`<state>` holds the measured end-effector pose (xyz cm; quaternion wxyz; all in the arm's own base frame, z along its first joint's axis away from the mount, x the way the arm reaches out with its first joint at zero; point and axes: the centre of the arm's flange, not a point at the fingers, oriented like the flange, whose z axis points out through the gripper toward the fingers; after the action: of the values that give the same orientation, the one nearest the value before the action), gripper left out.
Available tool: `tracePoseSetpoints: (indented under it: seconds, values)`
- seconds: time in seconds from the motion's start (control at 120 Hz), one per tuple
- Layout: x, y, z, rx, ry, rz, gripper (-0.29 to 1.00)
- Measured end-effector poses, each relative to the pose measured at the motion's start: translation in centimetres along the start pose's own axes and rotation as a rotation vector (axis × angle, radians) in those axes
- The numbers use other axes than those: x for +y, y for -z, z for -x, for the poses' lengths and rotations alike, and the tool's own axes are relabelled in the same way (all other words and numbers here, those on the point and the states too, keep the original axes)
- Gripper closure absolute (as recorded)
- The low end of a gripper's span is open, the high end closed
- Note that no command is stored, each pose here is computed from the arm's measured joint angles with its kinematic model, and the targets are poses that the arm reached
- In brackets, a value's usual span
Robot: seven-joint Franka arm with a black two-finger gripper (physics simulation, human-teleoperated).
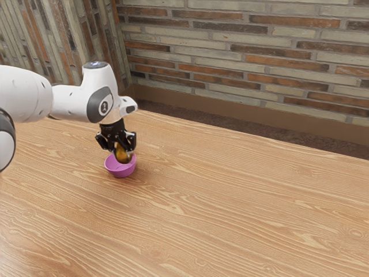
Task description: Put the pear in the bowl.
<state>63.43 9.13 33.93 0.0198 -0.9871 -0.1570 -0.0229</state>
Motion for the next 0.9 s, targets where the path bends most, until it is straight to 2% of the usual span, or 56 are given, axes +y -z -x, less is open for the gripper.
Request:
tracePoseSetpoints:
  seconds: [0.083,0.217,0.333,0.575,0.642,0.758,0.9]
  values:
    - [-0.5,-0.4,0.0,-0.007,0.008,-0.002,0.66]
    - [-0.7,-0.5,0.0,-0.011,0.002,0.016,0.4]
    - [-0.7,-0.6,0.0,-0.013,-0.014,0.033,0.23]
    - [-0.5,0.0,-0.1,-0.006,-0.057,0.045,0.08]
    - [-0.2,3.1,0.1,0.027,-0.09,0.05,0.06]
    - [1.2,13.1,2.4,0.079,-0.171,0.09,0.03]
    - [3.9,21.2,4.9,0.059,-0.266,0.079,0.02]
